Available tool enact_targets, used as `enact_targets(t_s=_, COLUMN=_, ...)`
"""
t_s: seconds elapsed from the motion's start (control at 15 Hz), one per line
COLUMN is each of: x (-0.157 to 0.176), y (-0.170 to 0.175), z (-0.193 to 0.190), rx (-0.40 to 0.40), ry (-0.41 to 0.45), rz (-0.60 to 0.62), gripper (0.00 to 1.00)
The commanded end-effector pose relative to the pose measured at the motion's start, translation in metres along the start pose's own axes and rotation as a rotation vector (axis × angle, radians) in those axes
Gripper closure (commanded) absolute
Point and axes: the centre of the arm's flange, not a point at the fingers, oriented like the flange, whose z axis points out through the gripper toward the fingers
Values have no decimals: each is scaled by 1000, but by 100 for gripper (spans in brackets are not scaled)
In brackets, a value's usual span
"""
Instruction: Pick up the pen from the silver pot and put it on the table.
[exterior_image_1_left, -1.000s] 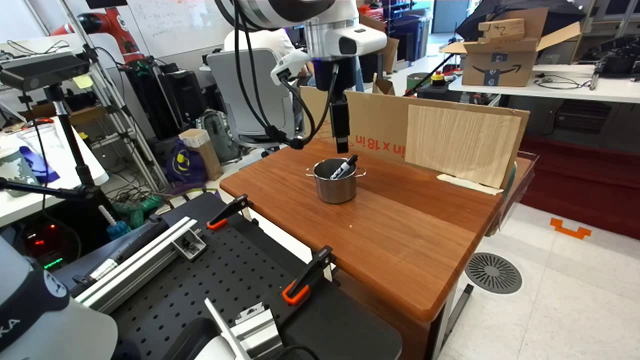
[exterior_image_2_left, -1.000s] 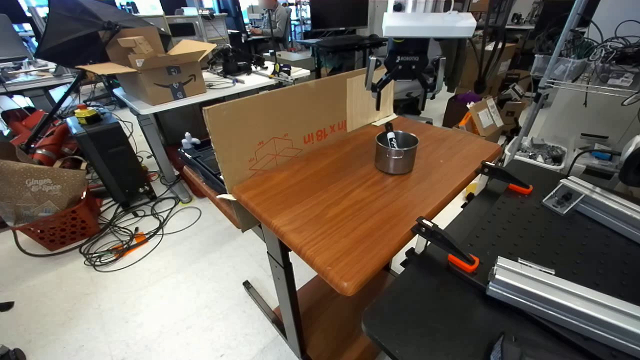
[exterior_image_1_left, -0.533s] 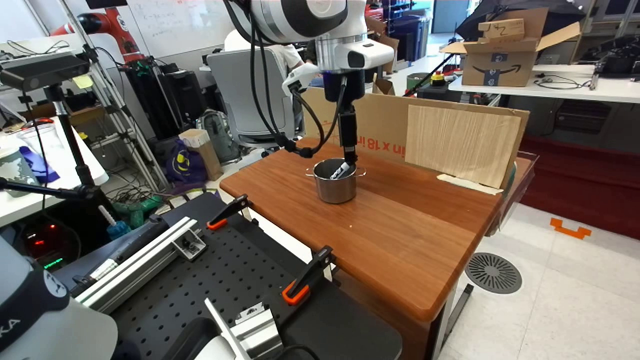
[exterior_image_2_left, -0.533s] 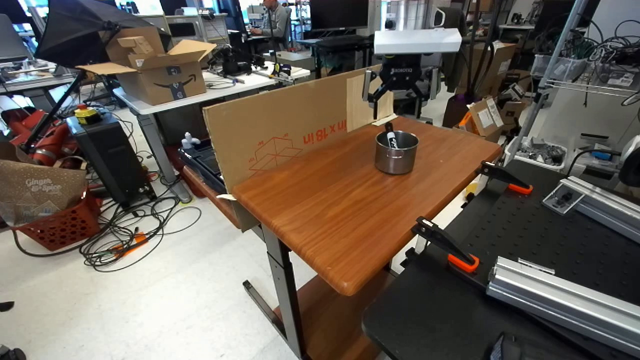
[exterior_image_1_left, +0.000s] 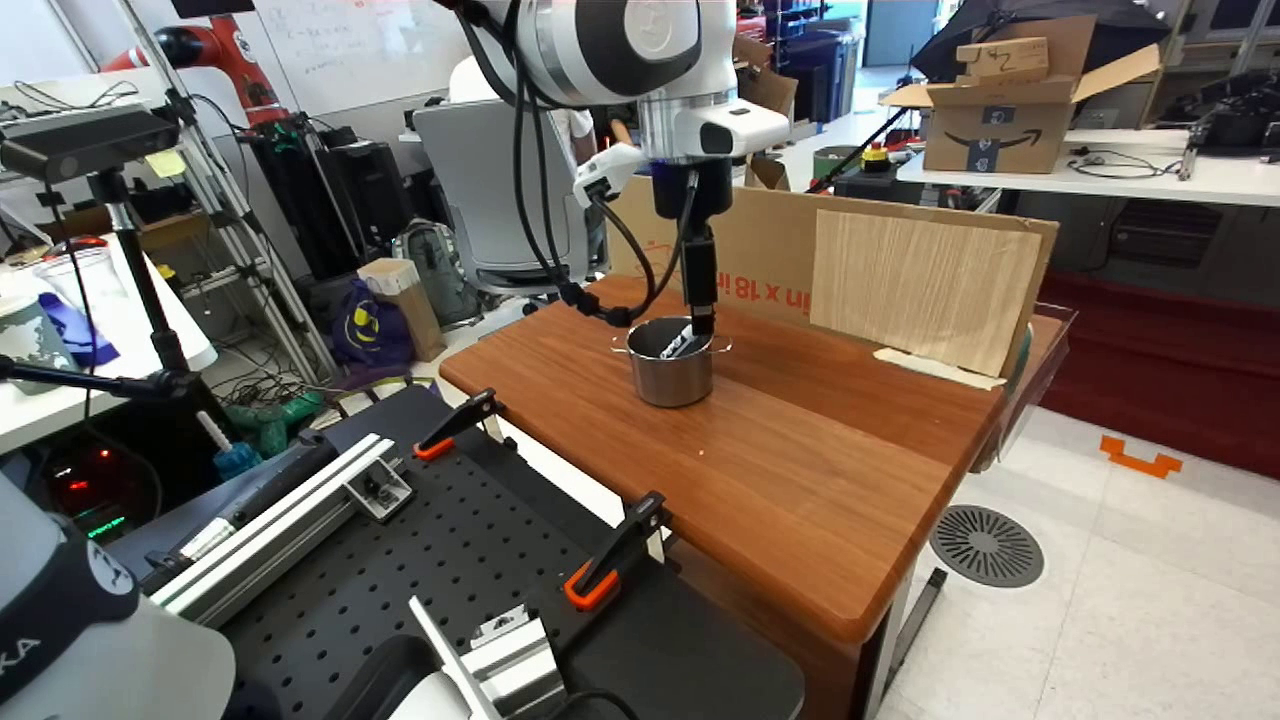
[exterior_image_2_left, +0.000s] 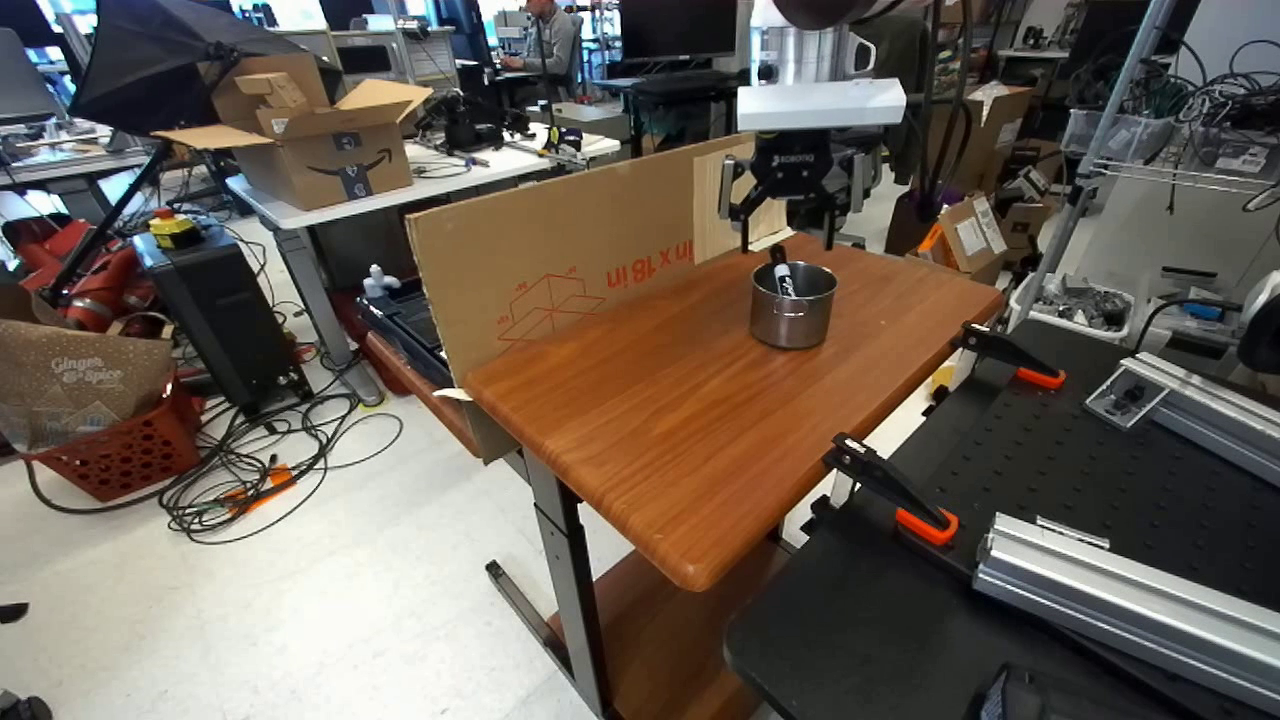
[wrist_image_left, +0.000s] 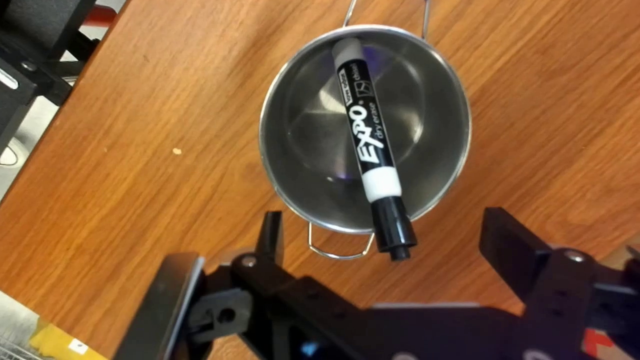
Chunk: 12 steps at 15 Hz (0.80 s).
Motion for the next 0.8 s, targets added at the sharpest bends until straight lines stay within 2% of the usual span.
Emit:
enact_targets(t_s=0.0, x=9, y=-6, z=4, rx=-20, ry=9, rz=14, gripper=6)
enact_targets(t_s=0.07, x=10, y=-7, z=4, rx=-21, ry=9, rz=15, gripper=9)
enact_targets(t_s=0.13, x=12, y=-7, z=5, rx=-22, ry=9, rz=18, gripper=26)
enact_targets(t_s=0.73, x=20, y=-11, z=9, rx=-30, ry=11, rz=20, gripper=92)
